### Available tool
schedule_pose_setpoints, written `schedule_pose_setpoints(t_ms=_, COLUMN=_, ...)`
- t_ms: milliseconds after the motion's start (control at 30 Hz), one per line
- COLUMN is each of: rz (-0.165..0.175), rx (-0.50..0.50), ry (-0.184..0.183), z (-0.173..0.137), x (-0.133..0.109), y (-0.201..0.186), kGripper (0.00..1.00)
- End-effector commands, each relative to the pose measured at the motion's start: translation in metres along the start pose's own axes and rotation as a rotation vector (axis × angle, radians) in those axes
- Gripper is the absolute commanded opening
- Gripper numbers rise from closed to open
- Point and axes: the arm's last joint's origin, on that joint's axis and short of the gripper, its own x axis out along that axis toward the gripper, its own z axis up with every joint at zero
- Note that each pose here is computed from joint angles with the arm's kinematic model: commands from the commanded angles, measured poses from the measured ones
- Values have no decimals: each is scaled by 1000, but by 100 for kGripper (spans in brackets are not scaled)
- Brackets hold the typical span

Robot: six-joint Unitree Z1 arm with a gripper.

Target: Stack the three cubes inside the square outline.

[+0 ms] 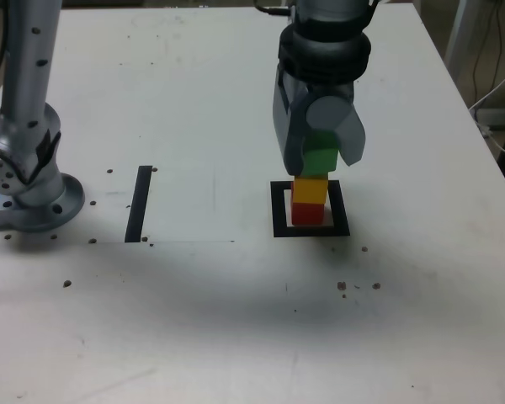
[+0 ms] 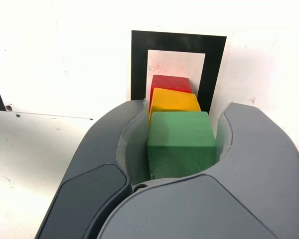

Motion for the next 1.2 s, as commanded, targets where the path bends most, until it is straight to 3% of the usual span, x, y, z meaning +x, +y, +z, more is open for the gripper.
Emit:
schedule_pose_setpoints(t_ms=0, rz=-6, rx=1, ry=8, z=-2, x=-1, y=1, kGripper=24)
schedule_pose_setpoints(t_ms=367, rz=-13, rx=3, ry=57, z=-6, x=4, y=0, kGripper=35)
schedule_pose_setpoints(t_ms=667, rz=-18, rx=5, ry=43, z=-4, x=3, y=0, kGripper=53)
schedule_pose_setpoints(t_ms=800, rz=-20, rx=11, ry=26, z=-2, x=3, y=0, kGripper=65)
schedule_pose_setpoints(t_ms=1033, rz=-22, rx=7, ry=24, z=-4, x=3, y=0, kGripper=98)
schedule_pose_setpoints(t_ms=1167, rz=-21, rx=3, ry=20, z=-6, x=1, y=1, kGripper=100)
